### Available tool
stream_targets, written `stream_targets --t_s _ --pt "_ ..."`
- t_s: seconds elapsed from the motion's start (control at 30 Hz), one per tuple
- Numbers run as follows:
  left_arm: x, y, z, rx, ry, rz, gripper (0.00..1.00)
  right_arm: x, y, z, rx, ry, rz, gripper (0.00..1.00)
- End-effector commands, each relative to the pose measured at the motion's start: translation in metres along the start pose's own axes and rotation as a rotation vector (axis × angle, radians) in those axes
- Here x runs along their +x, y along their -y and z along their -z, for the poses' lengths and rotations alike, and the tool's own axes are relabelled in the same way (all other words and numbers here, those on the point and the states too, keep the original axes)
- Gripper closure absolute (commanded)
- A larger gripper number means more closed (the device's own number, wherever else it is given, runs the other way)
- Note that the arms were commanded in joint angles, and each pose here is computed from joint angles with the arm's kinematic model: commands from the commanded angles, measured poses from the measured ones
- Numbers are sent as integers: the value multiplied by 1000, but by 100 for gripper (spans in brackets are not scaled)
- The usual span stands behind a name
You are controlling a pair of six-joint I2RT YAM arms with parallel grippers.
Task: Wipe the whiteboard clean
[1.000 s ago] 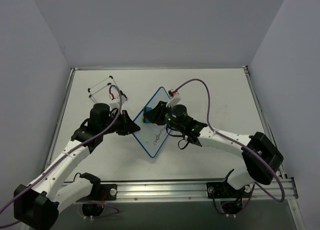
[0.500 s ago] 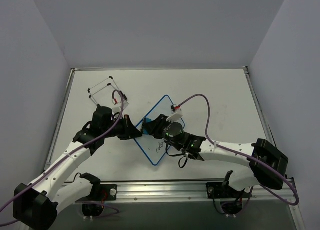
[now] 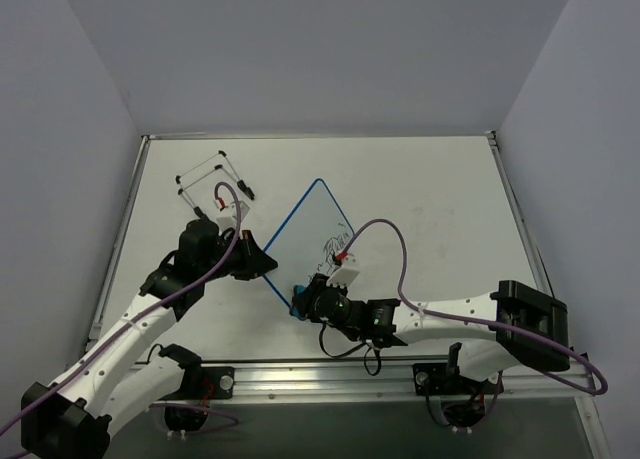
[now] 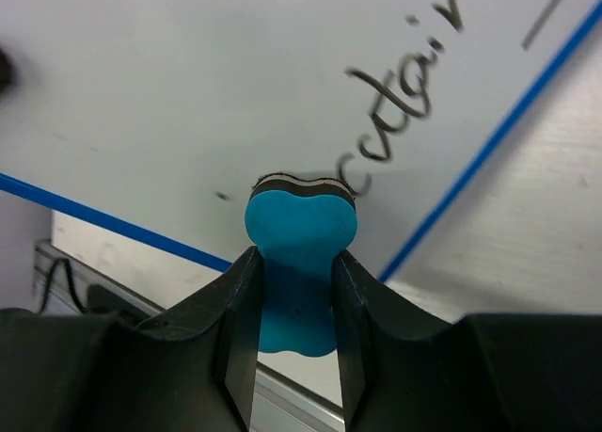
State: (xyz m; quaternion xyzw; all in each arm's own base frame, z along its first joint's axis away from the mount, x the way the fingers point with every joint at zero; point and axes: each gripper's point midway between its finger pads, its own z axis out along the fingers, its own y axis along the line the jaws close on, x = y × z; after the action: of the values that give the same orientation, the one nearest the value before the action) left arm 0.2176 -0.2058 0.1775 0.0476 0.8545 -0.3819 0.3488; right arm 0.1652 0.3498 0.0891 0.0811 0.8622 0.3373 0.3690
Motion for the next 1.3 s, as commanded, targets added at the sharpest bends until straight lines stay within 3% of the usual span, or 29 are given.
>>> stream_targets --t_s 0.0,0.27,0.6,0.67,0.87,1.07,1.27 --pt "-38 35 5 133 144 -65 98 15 39 0 109 4 6 100" --pt "-31 38 1 163 119 -33 98 -20 -9 -22 30 70 49 100" --pt "-28 37 6 164 125 -15 98 -74 -72 -10 -110 172 17 100" --pt "-28 38 6 170 127 -8 98 -73 -60 -16 -61 188 19 100" --pt "-32 42 9 175 135 11 98 -43 32 -44 194 174 54 100" --pt "-32 47 11 189 117 3 98 -28 101 -41 252 111 15 100" --pt "-27 45 7 199 103 22 98 -50 87 -49 200 120 47 100"
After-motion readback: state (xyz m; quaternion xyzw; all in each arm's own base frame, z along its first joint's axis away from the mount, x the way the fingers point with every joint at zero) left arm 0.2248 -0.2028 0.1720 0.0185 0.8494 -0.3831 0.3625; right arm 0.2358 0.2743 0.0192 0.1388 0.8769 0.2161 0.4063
